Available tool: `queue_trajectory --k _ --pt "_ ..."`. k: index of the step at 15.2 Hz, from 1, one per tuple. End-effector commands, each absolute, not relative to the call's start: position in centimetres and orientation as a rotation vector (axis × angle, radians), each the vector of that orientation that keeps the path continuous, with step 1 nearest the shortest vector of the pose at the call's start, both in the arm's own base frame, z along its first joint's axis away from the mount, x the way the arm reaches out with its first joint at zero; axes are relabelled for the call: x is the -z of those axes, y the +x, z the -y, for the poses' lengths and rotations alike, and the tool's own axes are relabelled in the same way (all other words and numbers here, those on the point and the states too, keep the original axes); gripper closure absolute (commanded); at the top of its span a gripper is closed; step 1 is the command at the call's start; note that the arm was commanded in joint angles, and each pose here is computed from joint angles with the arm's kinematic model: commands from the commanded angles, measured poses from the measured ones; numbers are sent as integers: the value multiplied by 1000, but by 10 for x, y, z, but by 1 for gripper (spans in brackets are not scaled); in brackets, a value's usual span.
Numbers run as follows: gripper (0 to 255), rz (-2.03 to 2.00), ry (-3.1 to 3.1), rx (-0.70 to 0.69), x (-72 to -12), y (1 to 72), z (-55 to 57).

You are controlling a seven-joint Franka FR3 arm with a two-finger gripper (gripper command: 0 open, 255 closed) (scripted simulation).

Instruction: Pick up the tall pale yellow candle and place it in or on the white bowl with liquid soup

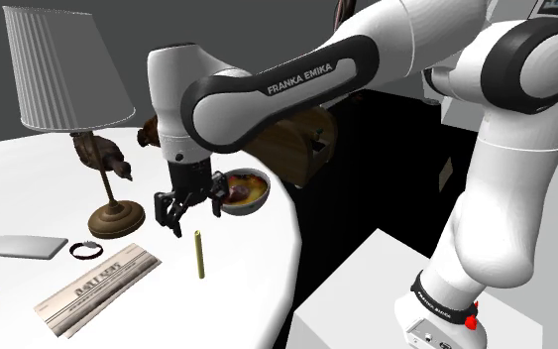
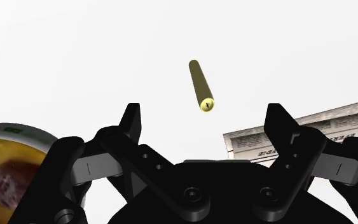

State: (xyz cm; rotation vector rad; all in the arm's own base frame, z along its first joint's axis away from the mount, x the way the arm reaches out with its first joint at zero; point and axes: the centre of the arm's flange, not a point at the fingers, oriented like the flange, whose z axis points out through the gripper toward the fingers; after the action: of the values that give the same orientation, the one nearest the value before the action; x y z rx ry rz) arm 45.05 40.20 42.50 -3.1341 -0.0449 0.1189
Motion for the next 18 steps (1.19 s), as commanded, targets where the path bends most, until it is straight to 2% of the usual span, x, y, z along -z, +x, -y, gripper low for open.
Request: queue_trajectory --k 1,6,14,15,18 --pt "0 42 -3133 -118 -415 454 -407" --pt "0 42 -3133 -118 -386 452 -407" --pt "0 42 -3133 -118 -386 452 -407" --pt "255 42 -3133 -118 -386 452 -407" --pt "255 42 -3133 -118 -386 452 -407"
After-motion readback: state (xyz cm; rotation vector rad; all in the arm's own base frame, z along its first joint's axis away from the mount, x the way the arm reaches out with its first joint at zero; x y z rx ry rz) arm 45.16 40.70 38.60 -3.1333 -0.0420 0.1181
